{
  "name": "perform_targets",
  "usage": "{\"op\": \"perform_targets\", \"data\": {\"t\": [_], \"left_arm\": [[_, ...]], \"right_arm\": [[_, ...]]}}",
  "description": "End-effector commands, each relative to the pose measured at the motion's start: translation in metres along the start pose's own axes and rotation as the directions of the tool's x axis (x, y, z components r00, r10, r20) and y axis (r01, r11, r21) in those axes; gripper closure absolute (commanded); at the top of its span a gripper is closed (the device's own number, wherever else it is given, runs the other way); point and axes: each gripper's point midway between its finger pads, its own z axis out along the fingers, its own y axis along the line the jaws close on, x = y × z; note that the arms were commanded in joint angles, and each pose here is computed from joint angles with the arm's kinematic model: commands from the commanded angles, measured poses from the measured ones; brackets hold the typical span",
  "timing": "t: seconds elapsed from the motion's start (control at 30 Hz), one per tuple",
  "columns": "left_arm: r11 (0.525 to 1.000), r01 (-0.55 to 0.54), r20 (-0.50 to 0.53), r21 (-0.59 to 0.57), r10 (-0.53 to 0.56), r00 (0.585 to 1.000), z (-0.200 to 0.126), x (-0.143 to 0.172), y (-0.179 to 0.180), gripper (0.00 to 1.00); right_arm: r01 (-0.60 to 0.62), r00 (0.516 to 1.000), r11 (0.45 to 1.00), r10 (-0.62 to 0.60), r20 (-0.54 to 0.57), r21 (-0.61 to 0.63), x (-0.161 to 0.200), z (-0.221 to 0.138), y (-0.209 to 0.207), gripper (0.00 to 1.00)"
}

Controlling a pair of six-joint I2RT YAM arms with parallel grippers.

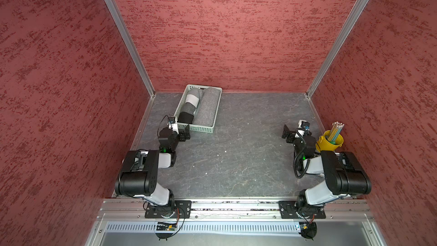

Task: Roll up the scarf and place it into the basket
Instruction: Reset both arms

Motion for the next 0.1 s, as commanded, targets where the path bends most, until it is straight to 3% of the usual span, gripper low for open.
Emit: {"op": "perform_targets", "data": {"t": [0.0, 0.07], "left_arm": [[1.000, -0.007, 0.034, -0.004, 0.007, 0.999, 0.0019, -0.0112, 0.0009, 0.00], [1.000, -0.007, 0.035, -0.003, 0.007, 0.999, 0.0019, -0.0113, 0.0004, 0.00]], "right_arm": [[-0.011, 0.999, 1.000, 0.010, 0.053, 0.016, -0.0141, -0.0001, -0.0017, 0.01], [-0.011, 0.998, 1.000, 0.011, 0.055, 0.015, -0.0145, -0.0001, -0.0016, 0.01]]}}
